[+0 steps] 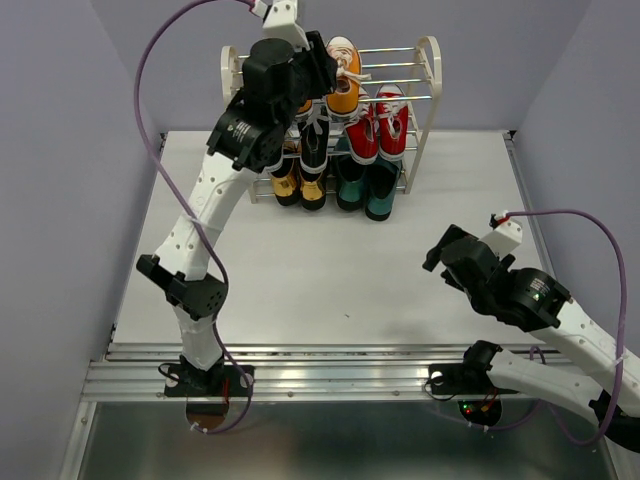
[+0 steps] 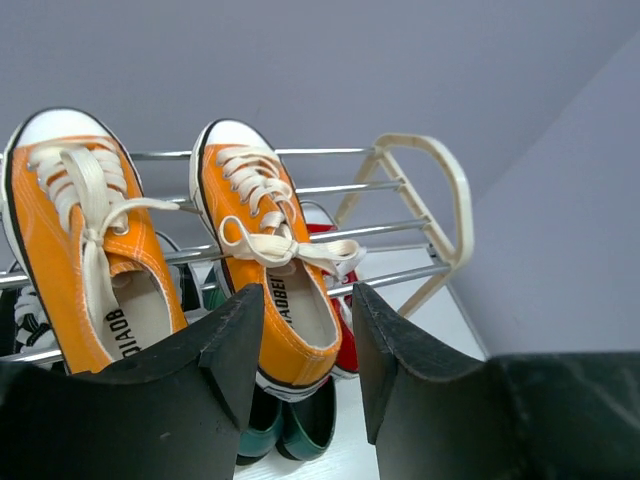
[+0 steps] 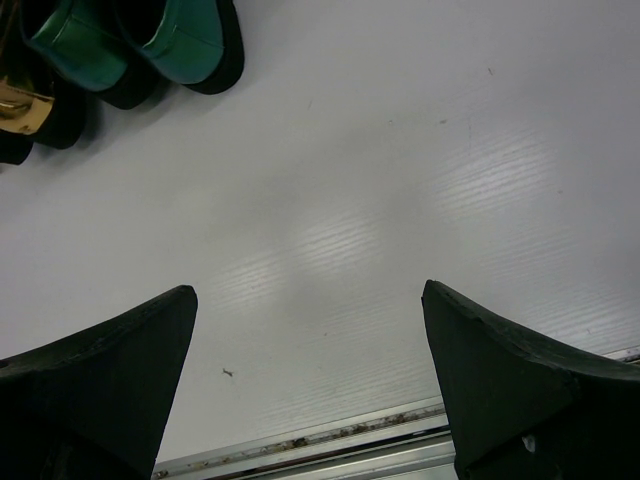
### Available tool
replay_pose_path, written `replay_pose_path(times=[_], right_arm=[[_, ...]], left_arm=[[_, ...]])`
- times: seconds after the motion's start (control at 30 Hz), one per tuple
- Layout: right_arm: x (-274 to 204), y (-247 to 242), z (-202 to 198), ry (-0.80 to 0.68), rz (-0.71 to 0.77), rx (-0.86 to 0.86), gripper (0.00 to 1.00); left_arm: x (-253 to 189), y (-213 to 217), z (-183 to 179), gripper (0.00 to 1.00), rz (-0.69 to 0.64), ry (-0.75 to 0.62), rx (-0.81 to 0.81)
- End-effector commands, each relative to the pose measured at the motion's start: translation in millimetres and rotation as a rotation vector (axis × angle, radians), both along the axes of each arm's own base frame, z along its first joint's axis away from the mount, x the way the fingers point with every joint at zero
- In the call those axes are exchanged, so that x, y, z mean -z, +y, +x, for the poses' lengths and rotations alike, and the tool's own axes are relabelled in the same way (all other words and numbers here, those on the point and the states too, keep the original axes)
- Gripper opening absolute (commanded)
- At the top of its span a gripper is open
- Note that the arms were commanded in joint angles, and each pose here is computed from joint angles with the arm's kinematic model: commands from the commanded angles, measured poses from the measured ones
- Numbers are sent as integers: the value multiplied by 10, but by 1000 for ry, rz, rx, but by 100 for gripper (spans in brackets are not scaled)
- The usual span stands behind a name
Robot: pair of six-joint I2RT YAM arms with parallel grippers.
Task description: Place and organize the shoes onto the shoe shelf
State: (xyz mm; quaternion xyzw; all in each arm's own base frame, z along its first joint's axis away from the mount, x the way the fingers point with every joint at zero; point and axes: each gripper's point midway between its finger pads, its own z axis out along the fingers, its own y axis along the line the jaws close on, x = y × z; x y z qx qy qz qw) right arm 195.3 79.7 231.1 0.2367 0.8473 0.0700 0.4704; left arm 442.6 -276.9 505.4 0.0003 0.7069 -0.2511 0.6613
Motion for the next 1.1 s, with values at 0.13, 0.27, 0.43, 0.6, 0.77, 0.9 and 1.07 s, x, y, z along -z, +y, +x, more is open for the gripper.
replay_pose_path(times=[0.13, 0.27, 0.43, 0.6, 0.77, 0.9, 1.07], right_arm=[[-190, 58, 74, -50, 46, 3, 100], [-172, 57, 80, -38, 8, -16, 100], [-177, -52, 130, -40, -81, 26, 100], [-192, -111, 175, -29, -152, 60, 100], [-174, -96, 205, -5, -191, 64, 100], [-145, -65, 228, -14, -178, 62, 100], [-130, -44, 244, -26, -160, 66, 100]], left_arm=[[-975, 406, -844, 52, -152, -200, 83], [-644, 457, -1091, 54, -131, -160, 137], [-176, 668, -1507, 58, -81, -104, 176], [555, 883, -1807, 62, -25, 3, 174], [1045, 1240, -2092, 63, 10, 101, 95], [1278, 1453, -2190, 64, -10, 146, 16], [1277, 1593, -2283, 64, -63, 127, -26]])
